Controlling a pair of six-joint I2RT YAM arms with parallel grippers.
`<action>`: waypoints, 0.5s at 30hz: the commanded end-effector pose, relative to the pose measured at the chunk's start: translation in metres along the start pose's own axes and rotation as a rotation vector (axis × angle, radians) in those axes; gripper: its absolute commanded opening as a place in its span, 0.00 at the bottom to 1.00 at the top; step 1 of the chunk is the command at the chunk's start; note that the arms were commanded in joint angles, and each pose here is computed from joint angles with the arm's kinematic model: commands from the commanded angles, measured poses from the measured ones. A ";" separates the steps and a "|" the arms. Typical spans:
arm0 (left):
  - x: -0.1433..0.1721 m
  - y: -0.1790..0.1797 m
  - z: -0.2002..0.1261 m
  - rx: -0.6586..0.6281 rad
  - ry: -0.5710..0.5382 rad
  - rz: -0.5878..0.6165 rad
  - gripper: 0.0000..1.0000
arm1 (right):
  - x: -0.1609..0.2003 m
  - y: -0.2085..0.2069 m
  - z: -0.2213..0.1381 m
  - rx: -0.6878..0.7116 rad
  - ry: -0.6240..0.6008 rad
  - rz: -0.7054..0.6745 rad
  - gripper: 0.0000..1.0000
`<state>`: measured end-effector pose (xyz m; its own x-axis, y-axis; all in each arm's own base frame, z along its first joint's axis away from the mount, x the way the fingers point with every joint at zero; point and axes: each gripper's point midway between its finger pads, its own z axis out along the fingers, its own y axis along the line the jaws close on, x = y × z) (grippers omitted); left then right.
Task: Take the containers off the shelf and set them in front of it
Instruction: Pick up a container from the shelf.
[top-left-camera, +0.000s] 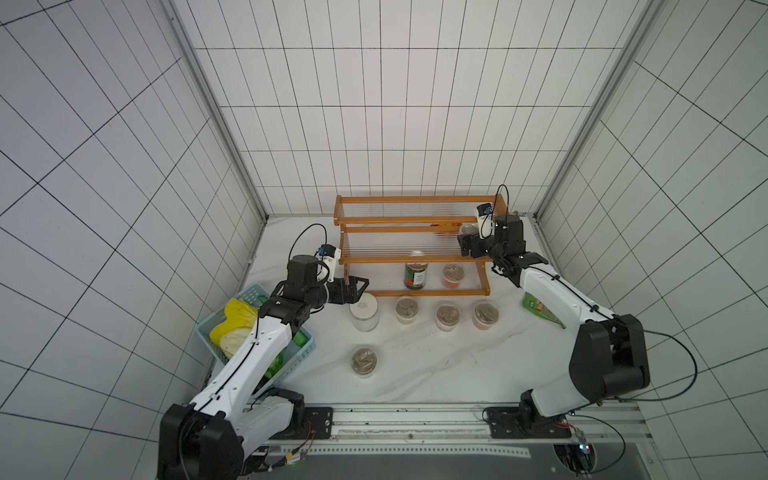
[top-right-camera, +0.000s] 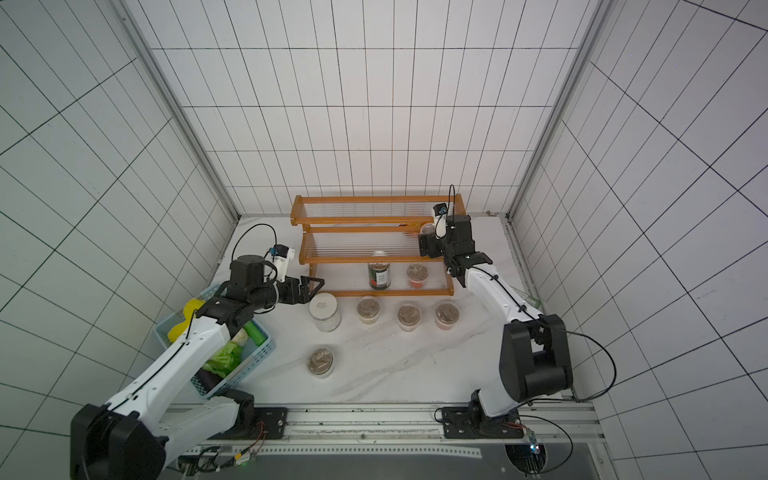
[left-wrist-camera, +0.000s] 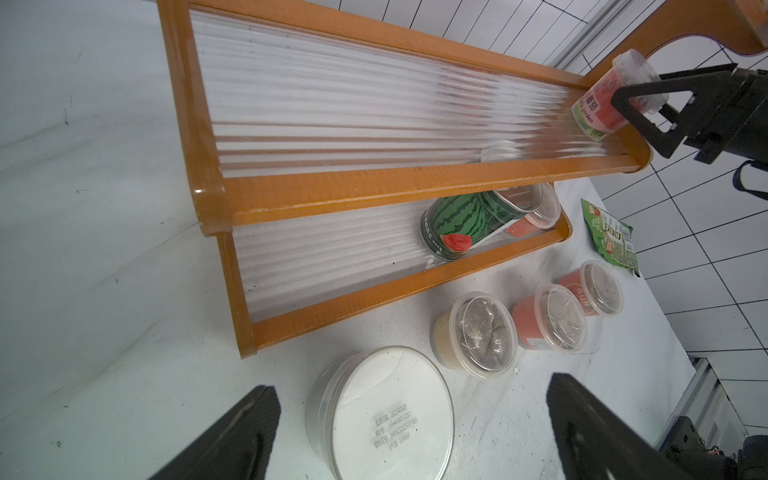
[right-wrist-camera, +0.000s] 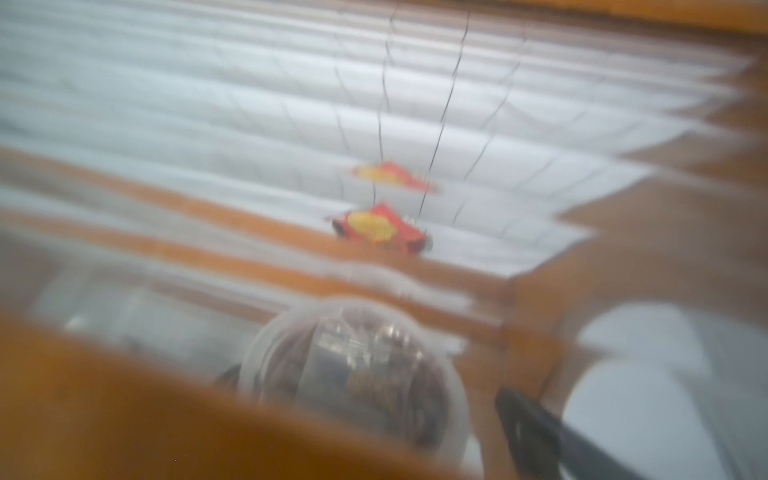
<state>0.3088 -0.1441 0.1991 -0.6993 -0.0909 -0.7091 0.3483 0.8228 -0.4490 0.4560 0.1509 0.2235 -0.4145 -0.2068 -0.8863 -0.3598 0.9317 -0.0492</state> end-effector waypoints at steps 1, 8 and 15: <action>-0.014 -0.005 -0.002 0.019 -0.037 0.029 0.99 | -0.015 -0.004 0.009 -0.006 -0.040 0.013 0.93; -0.013 -0.004 -0.001 0.016 -0.034 0.029 0.99 | -0.021 -0.005 0.010 -0.005 -0.071 0.016 0.74; -0.013 -0.004 0.000 0.017 -0.031 0.026 0.99 | -0.020 -0.001 0.001 -0.022 -0.073 0.012 0.66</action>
<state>0.3099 -0.1448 0.1971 -0.7031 -0.0897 -0.7054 0.3478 0.8219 -0.4511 0.4664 0.1560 0.2276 -0.3857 -0.1910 -0.9027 -0.3678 0.9291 -0.0394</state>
